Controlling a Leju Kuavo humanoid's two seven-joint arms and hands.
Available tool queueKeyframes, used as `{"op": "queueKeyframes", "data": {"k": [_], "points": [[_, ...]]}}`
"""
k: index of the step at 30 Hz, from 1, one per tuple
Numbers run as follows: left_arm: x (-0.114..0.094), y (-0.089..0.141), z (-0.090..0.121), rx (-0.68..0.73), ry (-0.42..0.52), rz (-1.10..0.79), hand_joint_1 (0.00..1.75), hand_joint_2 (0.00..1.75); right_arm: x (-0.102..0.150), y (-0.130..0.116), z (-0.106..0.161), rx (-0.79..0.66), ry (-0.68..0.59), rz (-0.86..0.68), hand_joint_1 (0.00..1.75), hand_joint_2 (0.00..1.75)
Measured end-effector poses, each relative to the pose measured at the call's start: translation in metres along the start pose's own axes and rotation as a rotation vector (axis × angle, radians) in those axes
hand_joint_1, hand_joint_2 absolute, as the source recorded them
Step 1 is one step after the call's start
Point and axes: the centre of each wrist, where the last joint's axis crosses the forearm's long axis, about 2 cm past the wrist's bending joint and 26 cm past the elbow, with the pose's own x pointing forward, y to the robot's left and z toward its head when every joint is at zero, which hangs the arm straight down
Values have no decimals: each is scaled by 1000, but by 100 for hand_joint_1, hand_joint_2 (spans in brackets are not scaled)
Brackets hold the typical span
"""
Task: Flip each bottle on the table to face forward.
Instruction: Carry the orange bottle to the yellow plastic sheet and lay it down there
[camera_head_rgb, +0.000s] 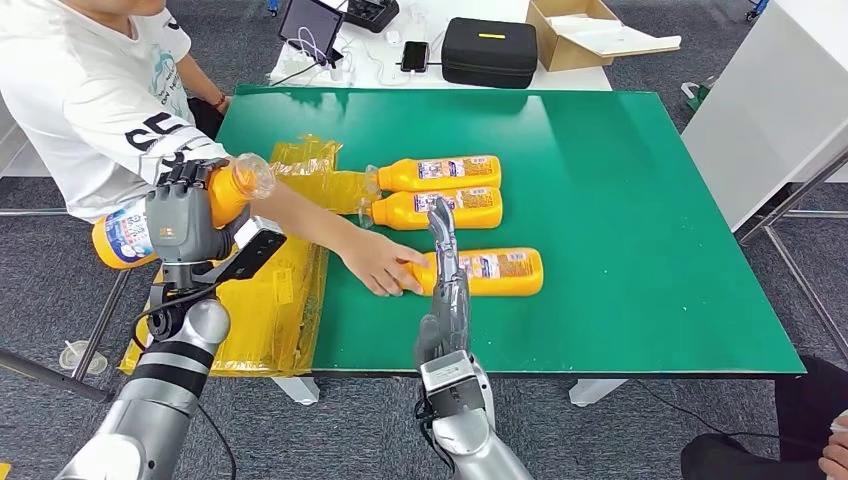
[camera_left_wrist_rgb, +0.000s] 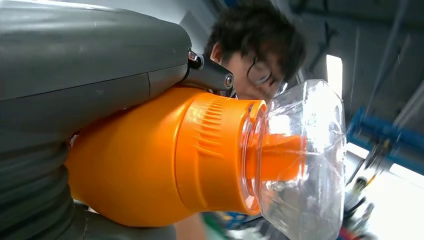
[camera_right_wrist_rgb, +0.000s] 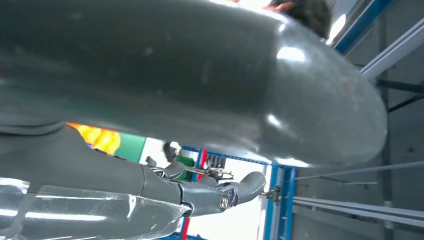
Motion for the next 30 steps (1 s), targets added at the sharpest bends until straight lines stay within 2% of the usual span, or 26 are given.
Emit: {"op": "queueKeyframes", "data": {"k": [3, 9, 12, 16, 22, 30], "points": [[-13, -3, 4, -90, -1, -51, 175, 175, 3, 1, -1, 10, -13, -9, 0, 0], [-27, -5, 10, -179, 7, -77, 175, 175, 5, 1, -1, 21, -24, -17, 0, 0], [-35, -6, 15, -286, 17, -67, 175, 175, 5, 0, -1, 33, -20, -35, 0, 0], [-52, -7, 30, -429, 49, -14, 175, 175, 4, 0, 1, 53, -12, -60, 0, 0], [-73, -5, 51, -560, 115, 97, 175, 175, 3, 0, 4, 79, -2, -86, 0, 0], [-86, -5, 75, -691, 151, 191, 175, 175, 0, 0, 6, 101, 14, -102, 0, 0]]}}
